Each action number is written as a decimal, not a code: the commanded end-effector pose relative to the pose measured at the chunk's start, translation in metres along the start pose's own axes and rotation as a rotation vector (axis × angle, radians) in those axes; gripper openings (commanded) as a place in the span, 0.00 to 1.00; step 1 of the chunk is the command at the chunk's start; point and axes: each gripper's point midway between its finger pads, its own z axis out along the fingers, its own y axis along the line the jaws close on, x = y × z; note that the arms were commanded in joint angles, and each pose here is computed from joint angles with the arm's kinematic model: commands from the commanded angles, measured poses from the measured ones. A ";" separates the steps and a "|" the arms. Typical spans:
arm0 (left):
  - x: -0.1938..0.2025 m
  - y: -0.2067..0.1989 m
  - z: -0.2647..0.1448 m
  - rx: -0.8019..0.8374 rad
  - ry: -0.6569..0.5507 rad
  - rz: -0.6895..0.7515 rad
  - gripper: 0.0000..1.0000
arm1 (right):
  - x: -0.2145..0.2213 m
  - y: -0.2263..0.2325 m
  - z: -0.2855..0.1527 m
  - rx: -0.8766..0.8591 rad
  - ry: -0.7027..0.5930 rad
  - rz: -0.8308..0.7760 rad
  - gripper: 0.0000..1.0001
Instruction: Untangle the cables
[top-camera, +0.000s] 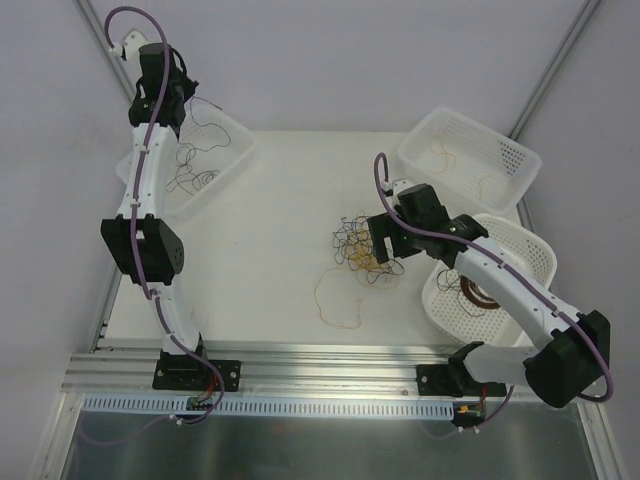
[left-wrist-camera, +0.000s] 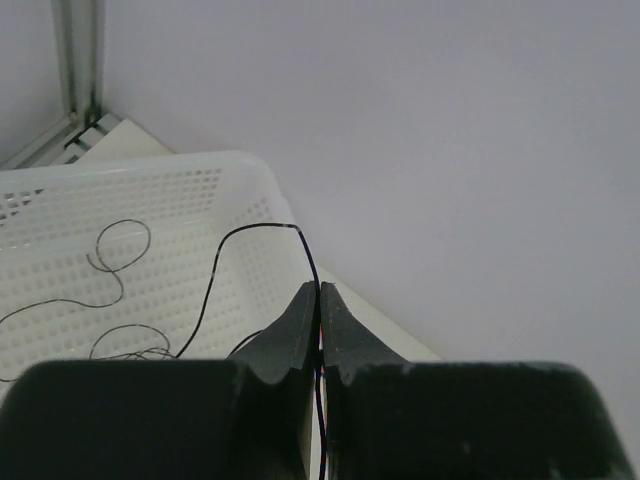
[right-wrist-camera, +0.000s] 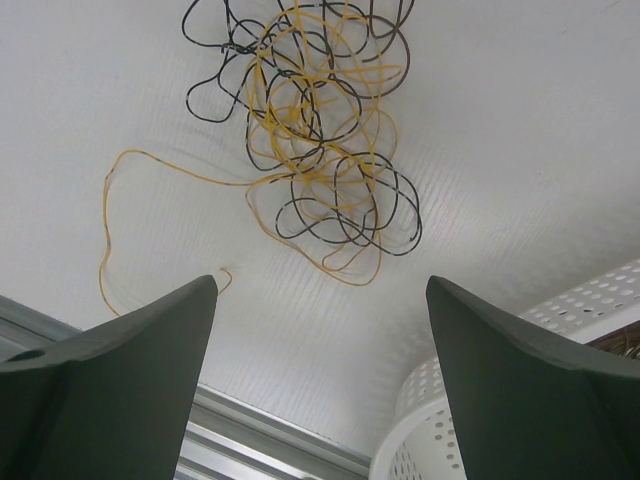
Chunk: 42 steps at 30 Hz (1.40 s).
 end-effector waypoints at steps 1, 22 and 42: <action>-0.005 0.032 0.026 -0.081 -0.057 -0.038 0.00 | -0.004 -0.004 -0.018 0.013 -0.032 -0.013 0.90; 0.070 0.070 -0.019 0.015 0.226 0.006 0.99 | -0.013 0.001 -0.023 -0.007 -0.047 0.011 0.90; 0.310 -0.004 -0.232 0.575 0.822 0.421 0.94 | -0.009 0.015 0.016 -0.079 -0.013 0.166 0.86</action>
